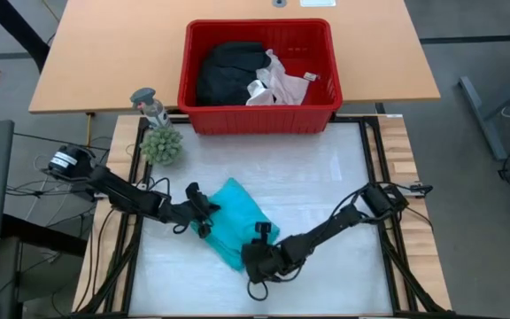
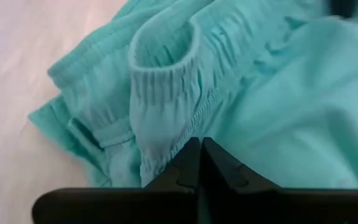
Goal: Fold Laundry from Bin
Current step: Fold the blue shorts
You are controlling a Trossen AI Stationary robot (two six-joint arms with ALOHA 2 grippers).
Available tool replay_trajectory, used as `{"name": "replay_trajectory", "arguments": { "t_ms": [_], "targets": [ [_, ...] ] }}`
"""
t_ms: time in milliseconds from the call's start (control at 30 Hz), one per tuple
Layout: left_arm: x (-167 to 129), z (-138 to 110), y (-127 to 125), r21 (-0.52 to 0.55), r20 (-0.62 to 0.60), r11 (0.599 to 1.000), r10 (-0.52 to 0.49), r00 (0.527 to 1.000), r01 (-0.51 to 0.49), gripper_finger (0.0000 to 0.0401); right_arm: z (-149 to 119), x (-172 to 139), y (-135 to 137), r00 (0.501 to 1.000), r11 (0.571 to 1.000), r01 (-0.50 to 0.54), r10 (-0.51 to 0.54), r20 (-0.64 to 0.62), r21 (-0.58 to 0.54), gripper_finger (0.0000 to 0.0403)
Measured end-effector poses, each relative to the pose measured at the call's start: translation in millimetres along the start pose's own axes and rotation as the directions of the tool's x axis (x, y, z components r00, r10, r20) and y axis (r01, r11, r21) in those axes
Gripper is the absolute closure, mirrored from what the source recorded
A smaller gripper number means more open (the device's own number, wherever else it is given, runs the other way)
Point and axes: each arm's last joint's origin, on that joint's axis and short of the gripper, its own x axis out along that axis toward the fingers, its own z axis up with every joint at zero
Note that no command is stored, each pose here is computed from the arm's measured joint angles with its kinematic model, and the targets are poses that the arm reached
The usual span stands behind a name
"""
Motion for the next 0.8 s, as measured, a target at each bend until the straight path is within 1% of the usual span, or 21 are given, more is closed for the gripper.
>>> {"name": "replay_trajectory", "arguments": {
  "t_ms": [67, 133, 300, 333, 400, 467, 533, 667, 800],
  "targets": [
    [-4.2, 6.8, -0.4, -0.014, 0.035, 1.000, -0.025, 0.999, 0.025, 0.0401, -3.3, -6.4, 7.8, 1.000, 0.999, -0.008, 0.008, -0.001, -0.033, 0.0365],
    [-9.2, 15.8, -1.1, -0.027, 0.078, 0.998, -0.045, 0.996, 0.048, 0.0401, -3.5, -17.8, 13.2, 1.000, 0.998, 0.007, -0.005, 0.021, -0.066, 0.0371],
    [-22.0, 42.4, -4.3, -0.035, 0.191, 0.995, -0.088, 0.978, 0.096, 0.0401, 8.7, -55.3, 16.6, 0.988, 0.994, 0.079, -0.068, 0.138, -0.078, 0.0381],
    [-24.0, 44.9, -4.0, -0.026, 0.204, 0.995, -0.092, 0.975, 0.100, 0.0401, 9.0, -61.4, 15.6, 0.985, 0.991, 0.108, -0.095, 0.147, -0.077, 0.0380],
    [-25.3, 51.2, -4.9, -0.006, 0.253, 0.995, -0.098, 0.963, 0.103, 0.0401, 5.4, -72.2, 12.1, 0.970, 0.978, 0.201, -0.191, 0.149, -0.056, 0.0378],
    [-23.6, 54.4, -3.3, 0.029, 0.276, 0.995, -0.096, 0.956, 0.091, 0.0401, -1.4, -75.8, 5.6, 0.943, 0.951, 0.308, -0.303, 0.134, -0.014, 0.0377],
    [-17.3, 55.3, -1.1, 0.054, 0.275, 0.993, -0.116, 0.954, 0.105, 0.0401, -5.8, -73.9, -2.4, 0.931, 0.936, 0.352, -0.352, 0.094, 0.015, 0.0380],
    [0.4, 52.6, 4.4, 0.078, 0.254, 0.988, -0.152, 0.955, 0.137, 0.0401, -1.6, -65.3, -15.2, 0.924, 0.926, 0.372, -0.376, 0.069, 0.067, 0.0384],
    [19.0, 43.8, 8.1, 0.076, 0.222, 0.986, -0.165, 0.961, 0.151, 0.0401, 1.3, -61.9, -16.2, 0.945, 0.944, 0.320, -0.324, 0.050, 0.082, 0.0379]
  ]
}}
